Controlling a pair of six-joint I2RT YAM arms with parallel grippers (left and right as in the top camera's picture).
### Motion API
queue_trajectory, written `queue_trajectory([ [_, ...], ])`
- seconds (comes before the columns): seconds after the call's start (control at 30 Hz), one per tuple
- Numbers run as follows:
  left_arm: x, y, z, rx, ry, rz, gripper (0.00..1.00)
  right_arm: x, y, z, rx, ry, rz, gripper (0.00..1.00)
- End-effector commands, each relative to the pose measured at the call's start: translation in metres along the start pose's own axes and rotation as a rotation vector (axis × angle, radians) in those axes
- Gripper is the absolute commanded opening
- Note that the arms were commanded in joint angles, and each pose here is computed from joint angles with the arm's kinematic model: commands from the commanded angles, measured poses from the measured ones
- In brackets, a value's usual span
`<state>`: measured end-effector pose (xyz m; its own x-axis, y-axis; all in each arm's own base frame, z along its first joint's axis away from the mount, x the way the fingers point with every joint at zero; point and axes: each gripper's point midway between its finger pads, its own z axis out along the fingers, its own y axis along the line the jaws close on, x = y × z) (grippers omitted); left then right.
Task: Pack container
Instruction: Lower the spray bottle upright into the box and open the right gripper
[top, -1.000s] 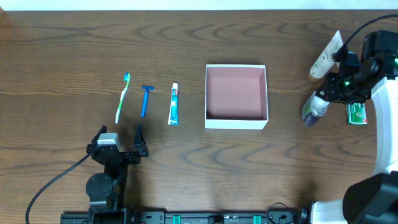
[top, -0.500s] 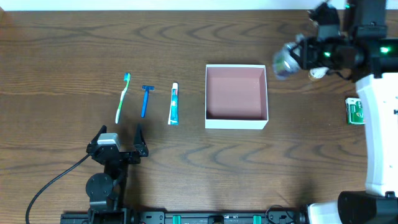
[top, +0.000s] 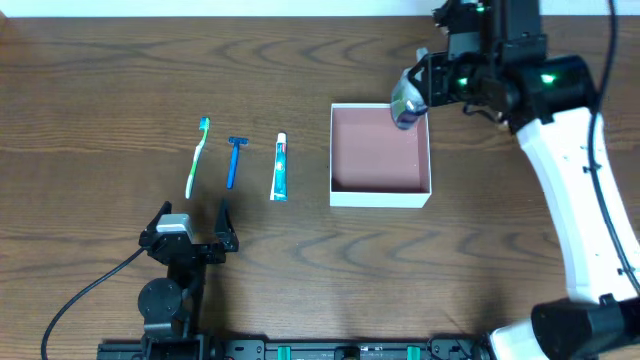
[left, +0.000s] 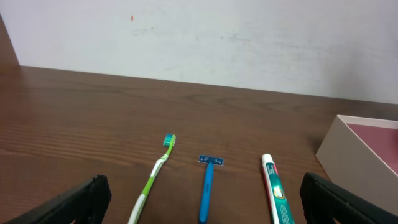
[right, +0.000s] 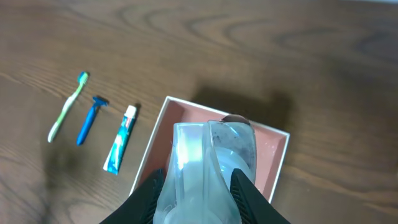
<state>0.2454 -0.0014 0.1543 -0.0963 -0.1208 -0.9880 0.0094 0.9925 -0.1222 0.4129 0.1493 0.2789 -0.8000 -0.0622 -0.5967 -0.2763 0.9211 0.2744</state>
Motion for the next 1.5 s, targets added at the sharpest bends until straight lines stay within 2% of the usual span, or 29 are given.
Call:
queue_trajectory([
  [0.0,0.016,-0.002,0.0,0.017,0.053,0.004,0.98,-0.006,-0.001,0.007,0.03,-0.003,0.012,0.18],
  [0.57,0.016,-0.002,0.0,0.017,0.053,0.004,0.98,0.006,-0.018,0.06,0.063,0.087,0.034,0.18],
  [1.47,0.016,-0.002,0.0,0.017,0.053,0.004,0.98,0.02,-0.038,0.076,0.148,0.145,0.034,0.21],
])
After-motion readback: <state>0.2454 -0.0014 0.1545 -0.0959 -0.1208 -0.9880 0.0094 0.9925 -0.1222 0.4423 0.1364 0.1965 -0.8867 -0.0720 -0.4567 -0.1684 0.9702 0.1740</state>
